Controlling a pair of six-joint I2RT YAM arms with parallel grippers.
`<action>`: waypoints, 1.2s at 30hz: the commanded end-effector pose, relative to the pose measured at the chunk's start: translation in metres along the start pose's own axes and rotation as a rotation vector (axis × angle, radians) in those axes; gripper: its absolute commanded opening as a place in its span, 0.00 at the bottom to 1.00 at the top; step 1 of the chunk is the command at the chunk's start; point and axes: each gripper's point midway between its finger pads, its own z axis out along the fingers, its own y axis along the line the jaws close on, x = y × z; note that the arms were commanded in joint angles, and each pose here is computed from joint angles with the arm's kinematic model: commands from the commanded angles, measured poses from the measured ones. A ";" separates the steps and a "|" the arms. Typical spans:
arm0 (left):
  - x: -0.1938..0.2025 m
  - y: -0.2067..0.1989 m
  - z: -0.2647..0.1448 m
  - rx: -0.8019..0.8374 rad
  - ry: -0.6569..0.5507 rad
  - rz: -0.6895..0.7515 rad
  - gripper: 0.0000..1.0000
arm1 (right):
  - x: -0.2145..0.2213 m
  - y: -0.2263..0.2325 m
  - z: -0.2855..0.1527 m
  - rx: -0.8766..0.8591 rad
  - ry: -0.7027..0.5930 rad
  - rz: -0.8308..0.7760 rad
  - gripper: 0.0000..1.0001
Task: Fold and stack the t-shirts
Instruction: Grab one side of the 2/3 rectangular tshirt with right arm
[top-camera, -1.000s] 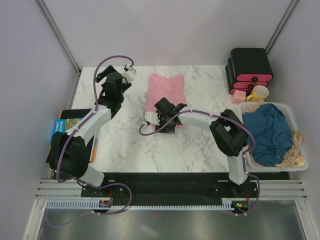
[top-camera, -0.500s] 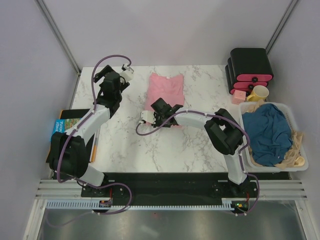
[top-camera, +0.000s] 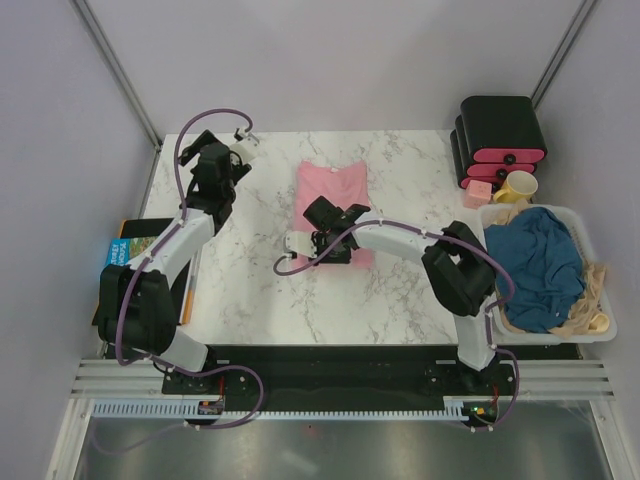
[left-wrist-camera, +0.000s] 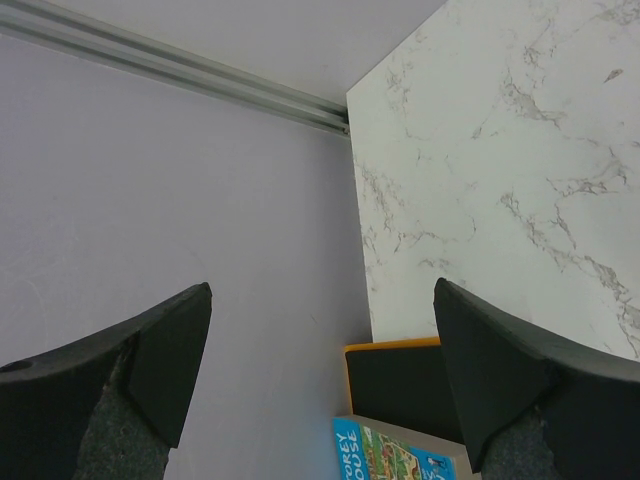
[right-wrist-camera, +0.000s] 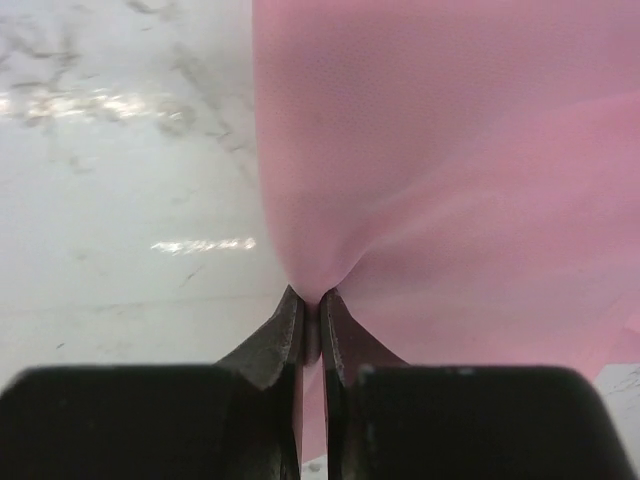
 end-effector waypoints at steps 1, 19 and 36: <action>-0.005 0.008 0.001 -0.031 -0.034 0.007 1.00 | -0.026 0.036 -0.063 -0.098 -0.069 -0.063 0.07; -0.007 0.015 -0.004 -0.034 -0.034 -0.016 1.00 | -0.044 0.008 -0.121 0.110 -0.040 -0.193 0.04; 0.005 -0.005 0.002 0.006 -0.002 -0.023 1.00 | -0.041 -0.095 -0.126 0.310 0.002 -0.167 0.03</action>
